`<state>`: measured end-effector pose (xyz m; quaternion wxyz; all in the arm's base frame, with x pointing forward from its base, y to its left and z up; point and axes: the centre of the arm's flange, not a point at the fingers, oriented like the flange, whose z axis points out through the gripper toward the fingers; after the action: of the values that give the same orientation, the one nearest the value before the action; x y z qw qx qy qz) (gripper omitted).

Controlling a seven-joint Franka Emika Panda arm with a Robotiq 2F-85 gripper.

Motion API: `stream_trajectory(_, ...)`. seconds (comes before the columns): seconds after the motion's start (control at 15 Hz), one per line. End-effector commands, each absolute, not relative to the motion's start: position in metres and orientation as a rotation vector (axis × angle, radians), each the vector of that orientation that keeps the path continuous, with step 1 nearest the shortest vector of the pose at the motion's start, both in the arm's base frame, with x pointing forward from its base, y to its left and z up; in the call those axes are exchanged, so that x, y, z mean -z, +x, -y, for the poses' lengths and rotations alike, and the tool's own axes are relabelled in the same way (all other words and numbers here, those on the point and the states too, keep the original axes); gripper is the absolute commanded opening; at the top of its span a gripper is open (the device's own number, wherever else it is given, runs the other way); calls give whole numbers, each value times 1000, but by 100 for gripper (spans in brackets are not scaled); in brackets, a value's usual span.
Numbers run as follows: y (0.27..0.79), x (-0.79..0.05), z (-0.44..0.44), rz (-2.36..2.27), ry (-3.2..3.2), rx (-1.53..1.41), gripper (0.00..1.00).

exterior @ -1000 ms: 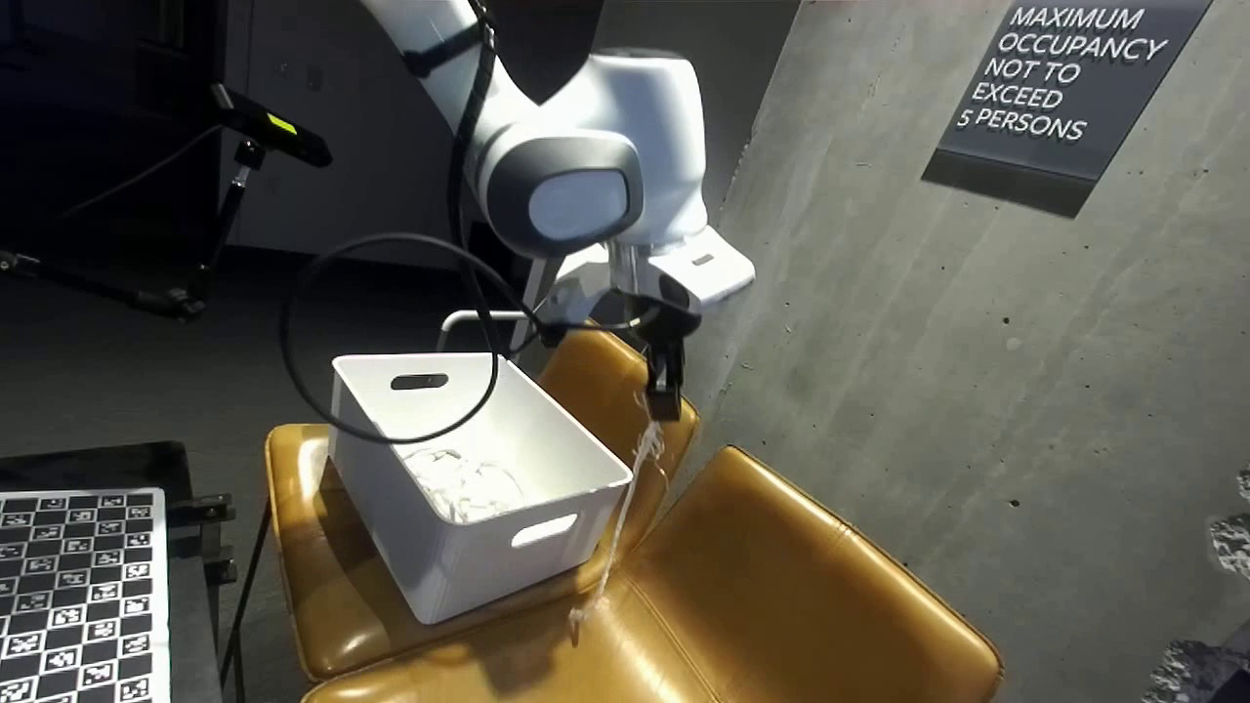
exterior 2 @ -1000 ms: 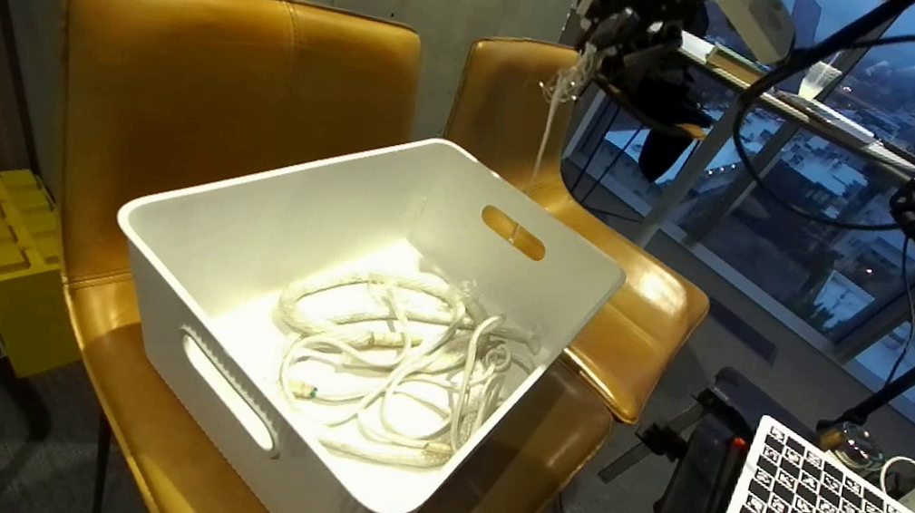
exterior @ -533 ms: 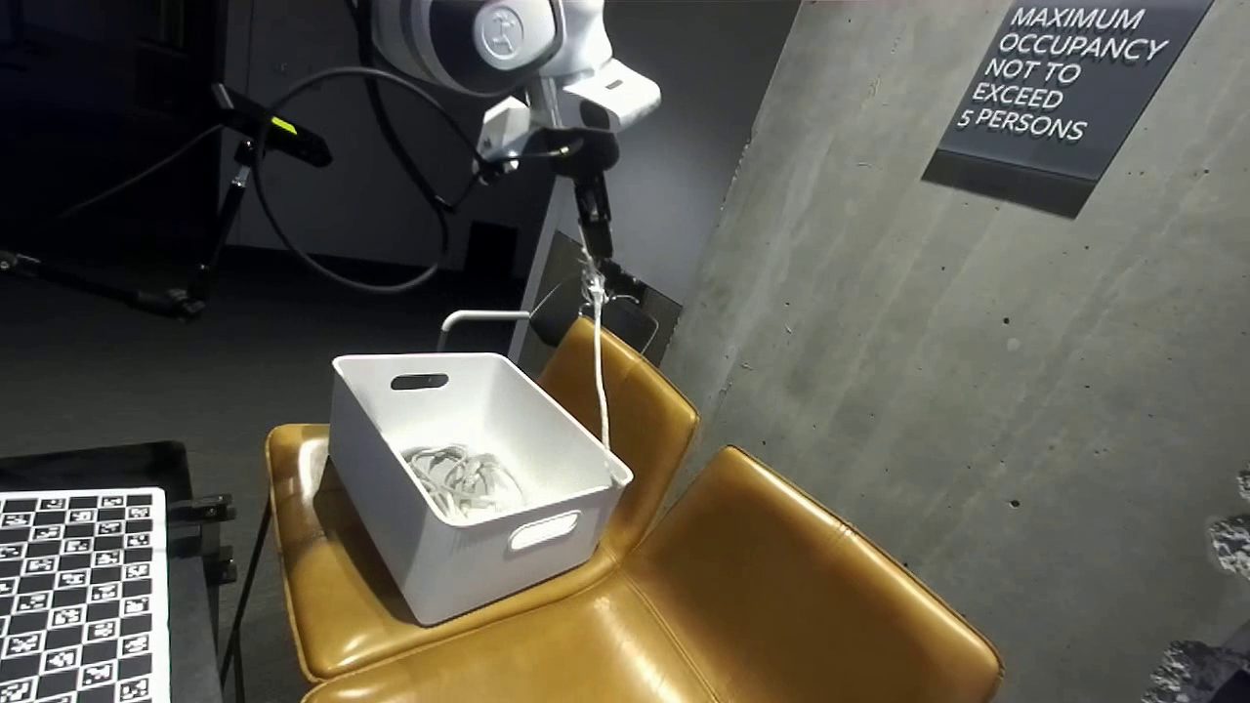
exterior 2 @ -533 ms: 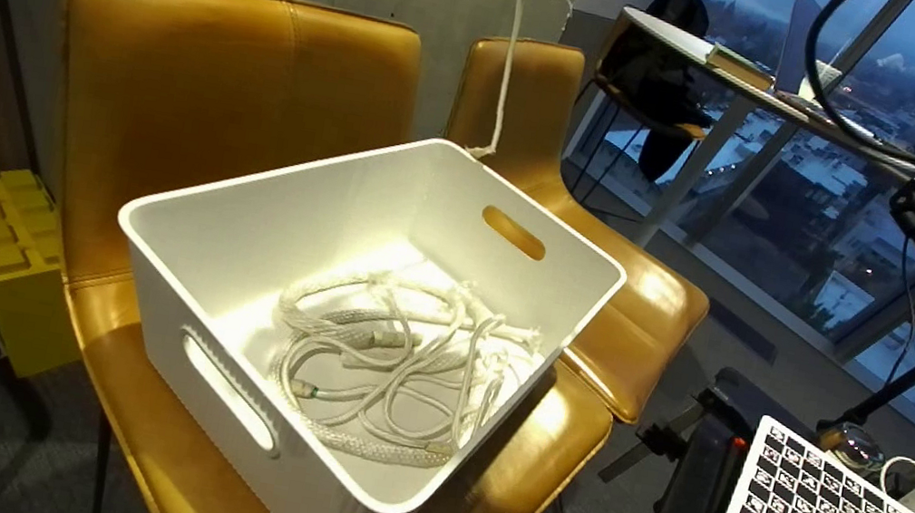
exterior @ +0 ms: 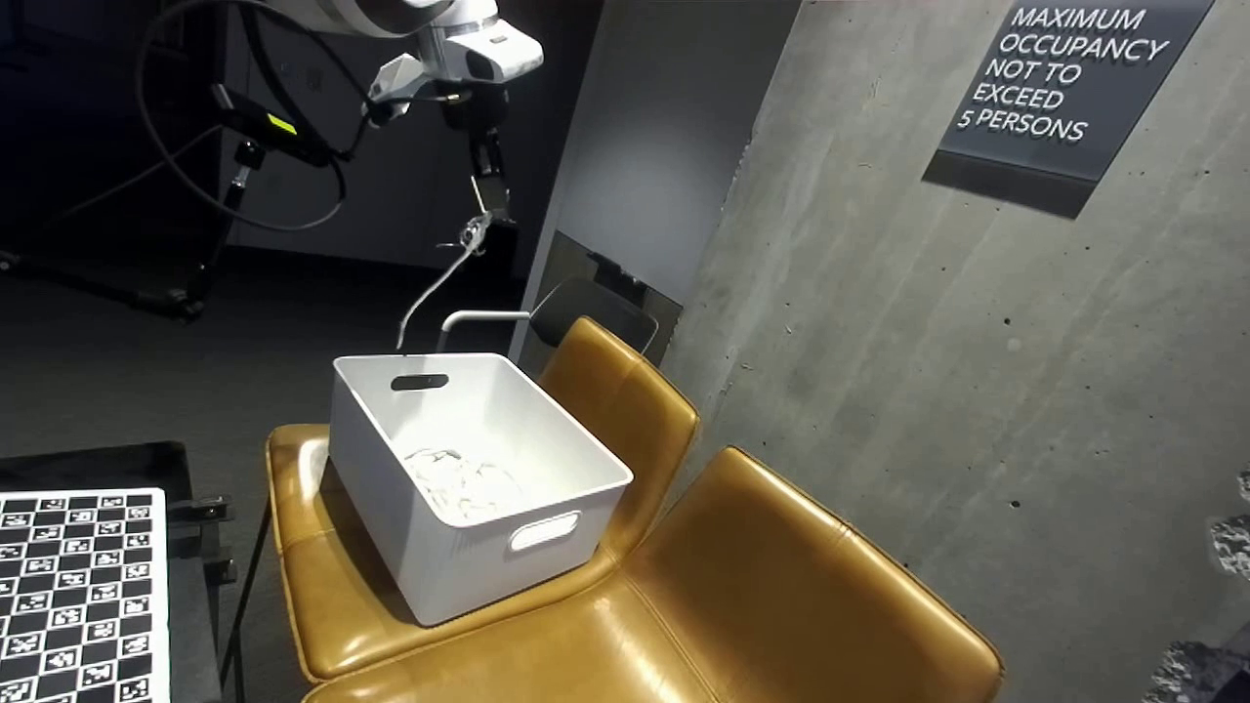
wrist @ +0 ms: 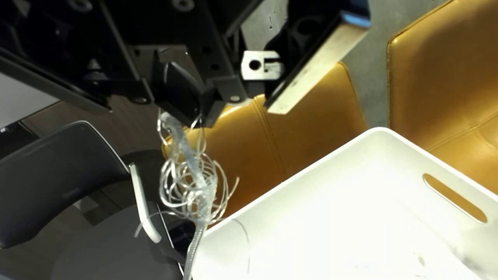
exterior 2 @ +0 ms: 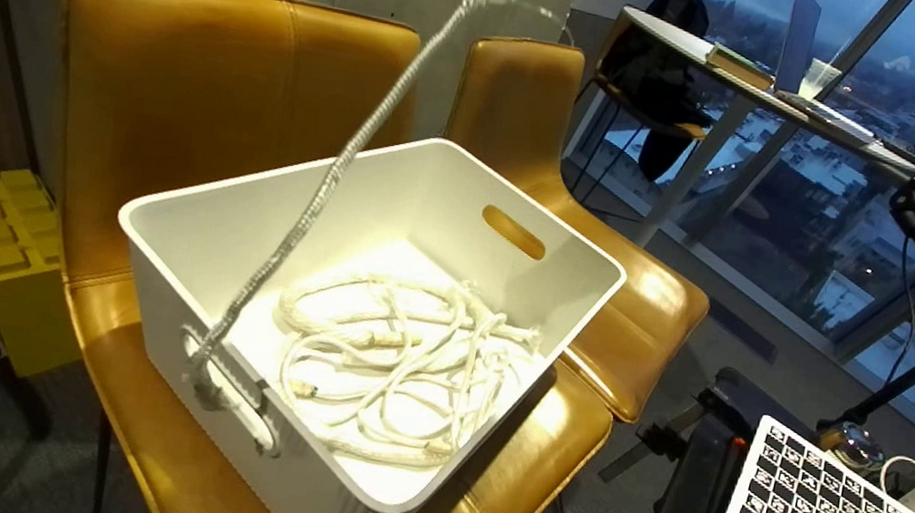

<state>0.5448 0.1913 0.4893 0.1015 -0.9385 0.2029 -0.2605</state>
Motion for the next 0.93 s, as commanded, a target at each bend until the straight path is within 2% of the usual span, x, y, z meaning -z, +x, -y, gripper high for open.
stream_trajectory(0.0,529,-464,-171,-643,-2814,719,3)
stream_trajectory(0.47,523,-430,-139,-715,-2859,645,3)
stream_trajectory(0.87,538,-453,-88,-771,-2838,675,3)
